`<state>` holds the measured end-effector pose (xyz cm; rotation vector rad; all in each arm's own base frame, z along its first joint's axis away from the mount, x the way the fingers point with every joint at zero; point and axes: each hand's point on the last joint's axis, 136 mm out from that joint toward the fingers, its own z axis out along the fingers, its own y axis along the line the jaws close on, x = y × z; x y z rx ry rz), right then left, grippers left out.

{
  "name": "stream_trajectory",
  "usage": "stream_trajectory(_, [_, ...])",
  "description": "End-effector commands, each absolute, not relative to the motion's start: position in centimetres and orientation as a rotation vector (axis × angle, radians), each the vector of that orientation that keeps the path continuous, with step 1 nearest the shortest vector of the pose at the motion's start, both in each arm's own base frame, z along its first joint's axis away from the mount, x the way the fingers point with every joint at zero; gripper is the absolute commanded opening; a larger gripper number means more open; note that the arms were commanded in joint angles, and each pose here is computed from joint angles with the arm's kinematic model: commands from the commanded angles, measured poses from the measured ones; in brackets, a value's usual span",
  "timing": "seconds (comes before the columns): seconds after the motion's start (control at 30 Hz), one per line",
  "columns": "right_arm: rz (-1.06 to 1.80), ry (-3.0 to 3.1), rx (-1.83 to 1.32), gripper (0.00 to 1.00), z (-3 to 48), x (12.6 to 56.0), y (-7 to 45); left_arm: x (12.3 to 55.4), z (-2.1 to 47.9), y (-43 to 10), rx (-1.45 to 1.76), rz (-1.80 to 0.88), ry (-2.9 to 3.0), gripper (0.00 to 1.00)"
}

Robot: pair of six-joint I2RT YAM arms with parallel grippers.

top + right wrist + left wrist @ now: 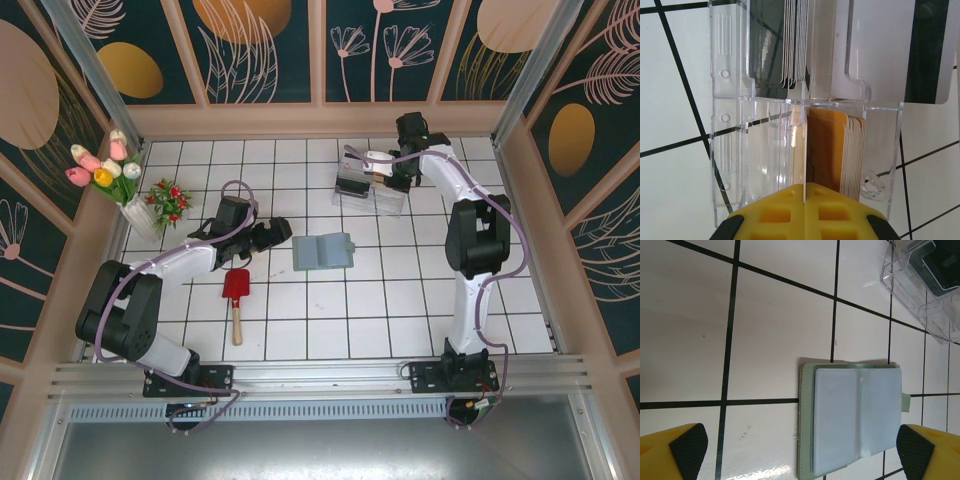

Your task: Take the credit cards out of the card holder

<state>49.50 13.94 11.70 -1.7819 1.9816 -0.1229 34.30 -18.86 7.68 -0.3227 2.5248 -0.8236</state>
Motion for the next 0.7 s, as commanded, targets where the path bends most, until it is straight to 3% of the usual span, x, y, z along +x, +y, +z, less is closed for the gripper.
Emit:
stream_trajectory(0.0, [-0.177, 1.984, -1.764, 0.0, 12.0, 50.2, 13.3, 34.3, 7.4, -19.1, -0.295, -0.824, 2.536, 0.98])
stream_trajectory(0.2, [-0.179, 1.987, -1.769, 0.02, 11.7, 50.0, 13.3, 34.2, 7.4, -19.1, -0.297, -0.827, 2.536, 0.98])
stream_trajectory(0.37, [-0.181, 1.99, -1.763, 0.13, 11.6, 50.2, 13.3, 34.1, 7.3, -19.0, -0.299, -0.826, 2.538, 0.98])
stream_trajectory(0.67, [-0.218, 1.972, -1.699, 0.22, 13.0, 51.2, 13.5, 34.1, 7.3, -19.1, -0.297, -0.83, 2.538, 0.99])
